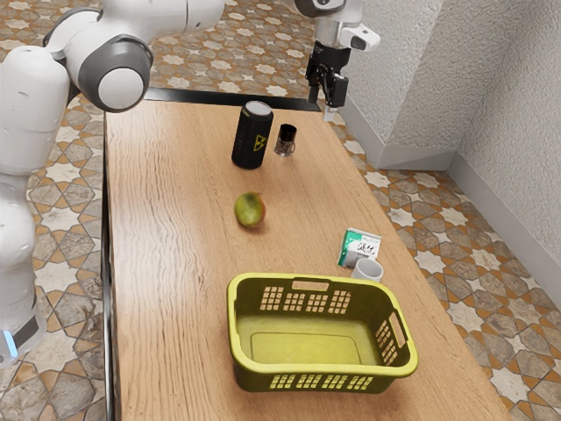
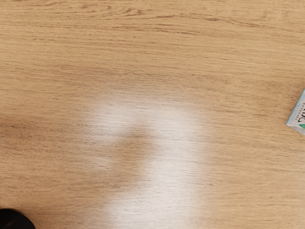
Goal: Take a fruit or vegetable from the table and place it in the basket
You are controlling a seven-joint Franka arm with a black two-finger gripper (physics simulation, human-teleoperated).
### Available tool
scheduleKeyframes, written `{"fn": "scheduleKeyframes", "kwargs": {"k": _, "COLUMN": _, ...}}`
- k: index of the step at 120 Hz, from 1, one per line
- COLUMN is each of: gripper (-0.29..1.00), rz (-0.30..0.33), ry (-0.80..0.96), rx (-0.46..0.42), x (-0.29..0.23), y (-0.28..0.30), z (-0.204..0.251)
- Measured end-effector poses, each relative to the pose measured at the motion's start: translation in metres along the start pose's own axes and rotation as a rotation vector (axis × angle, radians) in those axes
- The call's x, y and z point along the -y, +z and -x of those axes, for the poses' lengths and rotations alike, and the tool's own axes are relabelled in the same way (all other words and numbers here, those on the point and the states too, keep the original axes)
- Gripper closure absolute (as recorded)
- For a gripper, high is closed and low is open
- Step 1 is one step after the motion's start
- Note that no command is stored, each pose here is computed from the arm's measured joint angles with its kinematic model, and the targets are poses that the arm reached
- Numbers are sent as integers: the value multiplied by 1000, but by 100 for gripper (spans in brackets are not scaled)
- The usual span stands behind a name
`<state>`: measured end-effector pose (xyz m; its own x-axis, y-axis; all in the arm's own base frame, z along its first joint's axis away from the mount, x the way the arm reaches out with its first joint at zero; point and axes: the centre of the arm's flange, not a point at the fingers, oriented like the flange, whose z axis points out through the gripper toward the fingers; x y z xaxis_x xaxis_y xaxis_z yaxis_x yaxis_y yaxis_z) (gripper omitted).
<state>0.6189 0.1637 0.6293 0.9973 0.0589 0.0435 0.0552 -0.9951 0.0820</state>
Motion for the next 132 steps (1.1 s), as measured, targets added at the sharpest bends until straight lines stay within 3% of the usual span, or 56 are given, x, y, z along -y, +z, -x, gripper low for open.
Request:
{"fn": "scheduleKeyframes", "kwargs": {"k": 48, "gripper": 0, "rz": -5, "ry": -9, "rx": -9, "x": -2, "y": -9, "z": 1}}
{"fn": "scheduleKeyframes", "kwargs": {"k": 58, "gripper": 0, "rz": -32, "ry": -15, "rx": -174, "x": -23, "y": -105, "z": 35}}
{"fn": "scheduleKeyframes", "kwargs": {"k": 66, "gripper": 0, "rz": -5, "ry": 43, "rx": -213, "x": -86, "y": -130, "z": 44}}
{"fn": "scheduleKeyframes", "kwargs": {"k": 73, "gripper": 0, "rz": 21, "ry": 101, "rx": -172, "x": -148, "y": -109, "z": 33}}
{"fn": "scheduleKeyframes", "kwargs": {"k": 80, "gripper": 0, "rz": 19, "ry": 93, "rx": -105, "x": -174, "y": -72, "z": 15}}
{"fn": "scheduleKeyframes", "kwargs": {"k": 110, "gripper": 0, "rz": -56, "ry": -37, "rx": 110, "x": -177, "y": 70, "z": -36}}
{"fn": "scheduleKeyframes", "kwargs": {"k": 132, "gripper": 0, "rz": -52, "ry": -110, "rx": 138, "x": -173, "y": 100, "z": -44}}
